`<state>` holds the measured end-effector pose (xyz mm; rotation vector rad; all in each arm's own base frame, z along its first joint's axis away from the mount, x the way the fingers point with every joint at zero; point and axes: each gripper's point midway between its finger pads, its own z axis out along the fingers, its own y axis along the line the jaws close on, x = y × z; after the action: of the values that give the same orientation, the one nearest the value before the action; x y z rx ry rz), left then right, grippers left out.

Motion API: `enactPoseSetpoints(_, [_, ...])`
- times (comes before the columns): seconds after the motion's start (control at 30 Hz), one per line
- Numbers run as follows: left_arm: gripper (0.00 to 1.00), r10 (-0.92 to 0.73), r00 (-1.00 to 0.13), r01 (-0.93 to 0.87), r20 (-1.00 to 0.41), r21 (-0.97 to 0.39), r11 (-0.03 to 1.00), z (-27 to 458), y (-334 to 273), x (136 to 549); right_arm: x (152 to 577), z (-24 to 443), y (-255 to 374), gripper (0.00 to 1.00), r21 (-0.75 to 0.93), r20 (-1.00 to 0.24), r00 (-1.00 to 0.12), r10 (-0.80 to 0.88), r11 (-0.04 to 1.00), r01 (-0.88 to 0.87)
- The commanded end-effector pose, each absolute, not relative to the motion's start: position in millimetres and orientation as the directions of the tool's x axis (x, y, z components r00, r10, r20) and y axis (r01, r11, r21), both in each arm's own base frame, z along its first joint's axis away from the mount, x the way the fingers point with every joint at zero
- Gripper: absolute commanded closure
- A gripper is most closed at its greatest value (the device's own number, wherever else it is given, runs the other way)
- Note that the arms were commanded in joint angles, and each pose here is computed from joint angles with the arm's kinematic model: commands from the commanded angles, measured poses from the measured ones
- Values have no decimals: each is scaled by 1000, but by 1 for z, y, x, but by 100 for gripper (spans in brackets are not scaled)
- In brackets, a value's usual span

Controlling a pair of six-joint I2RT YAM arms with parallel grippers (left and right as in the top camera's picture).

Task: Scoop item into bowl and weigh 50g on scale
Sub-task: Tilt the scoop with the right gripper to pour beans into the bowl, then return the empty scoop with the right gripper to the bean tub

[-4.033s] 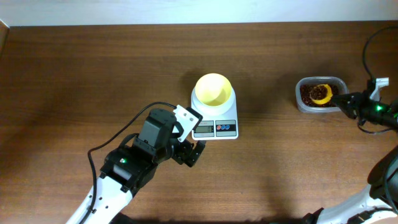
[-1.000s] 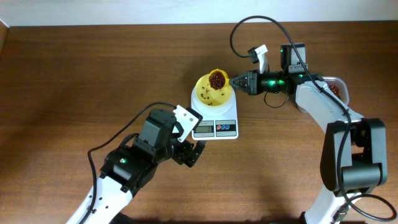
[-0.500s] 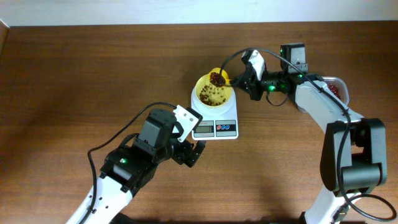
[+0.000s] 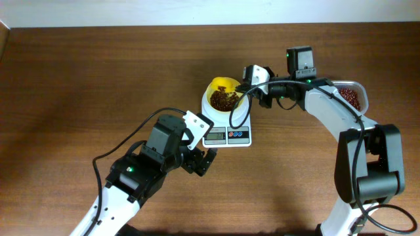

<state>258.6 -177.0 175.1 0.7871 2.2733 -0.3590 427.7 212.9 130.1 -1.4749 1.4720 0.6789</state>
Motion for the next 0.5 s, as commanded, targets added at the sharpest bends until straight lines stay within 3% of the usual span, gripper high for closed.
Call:
enactPoseSetpoints(0.0, [1, 433, -585, 633, -686, -52, 773, 171, -179, 255, 432, 121, 211, 96, -296, -833, 202, -514, 107, -949])
enactPoseSetpoints(0.27, [1, 433, -585, 633, -686, -52, 773, 171, -179, 255, 432, 120, 209, 96, -327, -813, 230, -534, 93, -940])
enactPoseSetpoints(0.47, [1, 433, -587, 632, -684, -53, 773, 171, -179, 255, 429, 169, 208, 96, -79, -897, -63, -438, 297, -952])
